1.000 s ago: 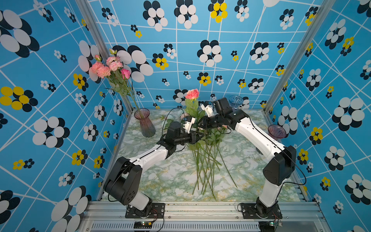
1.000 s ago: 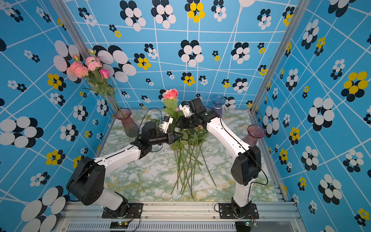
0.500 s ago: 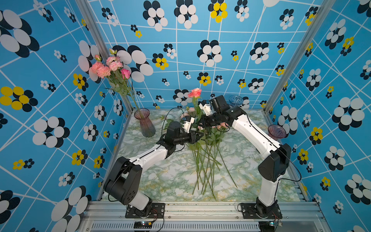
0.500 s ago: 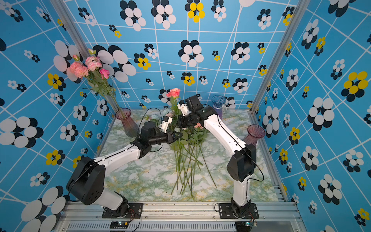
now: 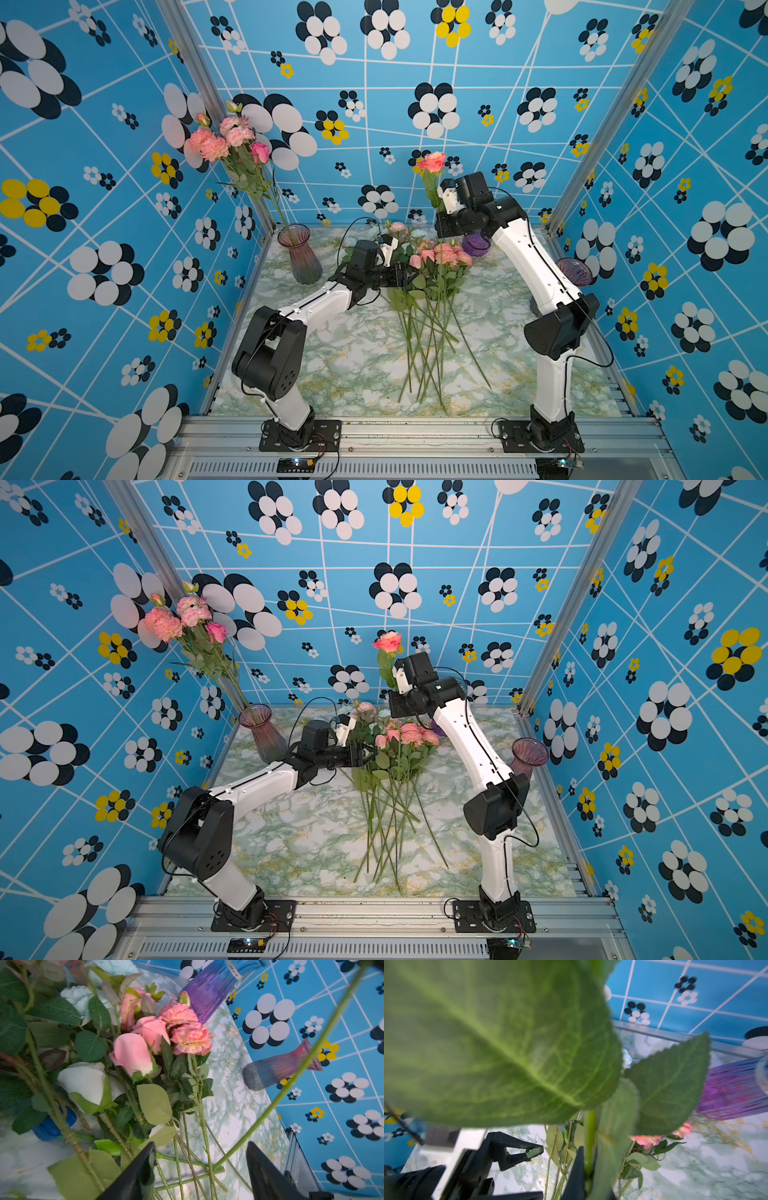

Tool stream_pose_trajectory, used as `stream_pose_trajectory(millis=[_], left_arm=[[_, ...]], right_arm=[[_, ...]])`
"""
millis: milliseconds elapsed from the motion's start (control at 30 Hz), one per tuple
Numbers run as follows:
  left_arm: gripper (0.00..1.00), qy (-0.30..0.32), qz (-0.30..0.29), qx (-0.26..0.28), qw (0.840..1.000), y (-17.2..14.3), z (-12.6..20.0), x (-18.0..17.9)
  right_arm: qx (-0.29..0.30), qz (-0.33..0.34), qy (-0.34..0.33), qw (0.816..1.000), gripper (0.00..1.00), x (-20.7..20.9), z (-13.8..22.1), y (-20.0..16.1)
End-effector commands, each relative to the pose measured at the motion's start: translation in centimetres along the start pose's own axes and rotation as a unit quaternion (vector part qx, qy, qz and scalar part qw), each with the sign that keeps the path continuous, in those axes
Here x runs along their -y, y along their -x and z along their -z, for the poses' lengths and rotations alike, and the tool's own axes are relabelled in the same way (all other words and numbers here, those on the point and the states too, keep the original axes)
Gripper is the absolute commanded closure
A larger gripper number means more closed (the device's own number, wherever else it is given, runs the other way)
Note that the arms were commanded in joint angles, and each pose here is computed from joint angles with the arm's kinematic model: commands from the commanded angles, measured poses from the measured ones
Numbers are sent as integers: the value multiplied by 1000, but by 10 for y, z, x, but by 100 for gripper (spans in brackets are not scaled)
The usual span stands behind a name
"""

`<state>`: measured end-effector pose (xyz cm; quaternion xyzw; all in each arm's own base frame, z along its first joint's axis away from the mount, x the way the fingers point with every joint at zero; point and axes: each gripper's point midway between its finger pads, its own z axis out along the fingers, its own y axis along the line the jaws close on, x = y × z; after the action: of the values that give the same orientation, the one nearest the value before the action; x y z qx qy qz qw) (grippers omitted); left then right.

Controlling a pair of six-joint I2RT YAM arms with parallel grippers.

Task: Place the pink flowers into the vase
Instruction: Place the flower in the vase.

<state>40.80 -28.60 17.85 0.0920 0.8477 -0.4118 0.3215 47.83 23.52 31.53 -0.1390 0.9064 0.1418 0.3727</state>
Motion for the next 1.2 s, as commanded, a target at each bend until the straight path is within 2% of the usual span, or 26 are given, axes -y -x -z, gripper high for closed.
stream_pose_trajectory(millis=[0, 167, 300, 533, 633, 833, 1167], left_arm=[[21, 62, 4, -16, 998, 2, -11, -25], [13, 77, 10, -15, 997, 8, -33, -38], [10, 92, 10, -15, 996, 10, -48, -45], [8, 134, 20, -36, 990, 10, -66, -63], [8, 170, -10, -38, 985, 10, -68, -65], [3, 232, -109, -54, 965, 11, -75, -68], [0, 237, -116, -80, 961, -1, -86, -78]], right_arm=[[47, -5, -77, 996, 100, 38, 38, 26], [137, -35, -132, 981, 100, 67, 88, 70], [212, -38, -182, 959, 100, 81, 132, 98], [341, -46, -243, 907, 100, 96, 209, 142], [382, -50, -261, 885, 100, 102, 230, 156], [424, -40, -293, 856, 100, 110, 244, 175], [429, -47, -307, 848, 100, 143, 219, 188]])
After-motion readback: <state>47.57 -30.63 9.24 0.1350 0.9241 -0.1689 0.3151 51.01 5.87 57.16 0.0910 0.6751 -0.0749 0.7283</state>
